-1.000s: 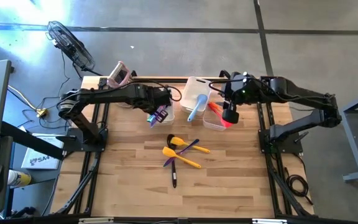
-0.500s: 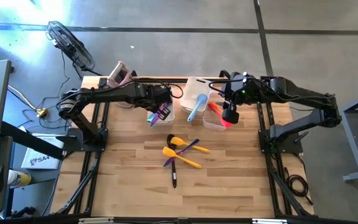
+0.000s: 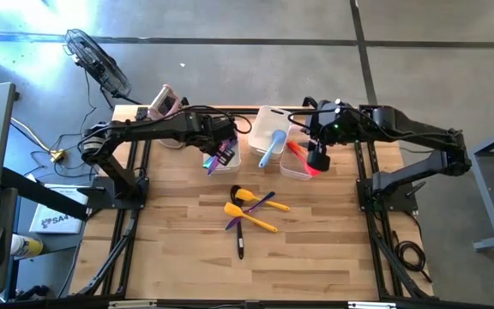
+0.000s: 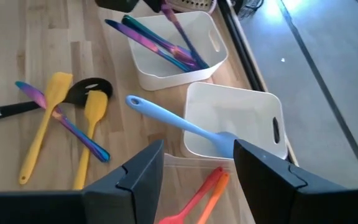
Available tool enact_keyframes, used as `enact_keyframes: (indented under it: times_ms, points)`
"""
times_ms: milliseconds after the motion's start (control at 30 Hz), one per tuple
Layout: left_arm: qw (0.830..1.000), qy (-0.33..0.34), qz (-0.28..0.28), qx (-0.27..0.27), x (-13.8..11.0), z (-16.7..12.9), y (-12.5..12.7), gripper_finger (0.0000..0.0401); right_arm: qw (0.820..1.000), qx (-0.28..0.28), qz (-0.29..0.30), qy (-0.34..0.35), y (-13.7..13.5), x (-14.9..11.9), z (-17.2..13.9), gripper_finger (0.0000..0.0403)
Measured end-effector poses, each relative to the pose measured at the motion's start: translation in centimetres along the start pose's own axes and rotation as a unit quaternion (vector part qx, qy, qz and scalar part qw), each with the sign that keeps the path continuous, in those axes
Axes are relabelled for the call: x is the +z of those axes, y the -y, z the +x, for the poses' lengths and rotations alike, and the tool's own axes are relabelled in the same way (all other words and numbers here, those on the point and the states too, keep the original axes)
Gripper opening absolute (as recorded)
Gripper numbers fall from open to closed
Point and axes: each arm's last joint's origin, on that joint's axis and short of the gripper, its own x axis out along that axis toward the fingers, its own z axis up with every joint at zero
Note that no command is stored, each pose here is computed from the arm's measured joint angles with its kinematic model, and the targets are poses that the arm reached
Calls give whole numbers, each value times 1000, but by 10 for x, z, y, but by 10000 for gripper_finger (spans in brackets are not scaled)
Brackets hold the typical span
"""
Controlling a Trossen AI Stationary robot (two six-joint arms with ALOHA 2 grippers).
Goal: Pick & Place Kitchen Items
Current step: Put the violet table knife into the left white bin
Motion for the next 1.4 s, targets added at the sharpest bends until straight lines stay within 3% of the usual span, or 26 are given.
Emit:
enact_keyframes:
  times_ms: [200,500,967,1167,1400]
  points:
    - [1000,2,0,2,0,0,0,0,1000,17,0,-2,-1,0,0,188]
    - [999,-35,3,36,0,31,11,8,1000,22,-2,-11,-1,-2,0,188]
    - [997,-67,-2,42,-2,43,15,120,1000,23,-3,-17,-1,-4,0,188]
    - [990,-138,12,-19,-8,42,17,134,1000,23,-5,-17,-1,-3,0,188]
    - [962,-242,3,-130,-16,37,22,134,1000,23,-11,-15,-1,-3,0,188]
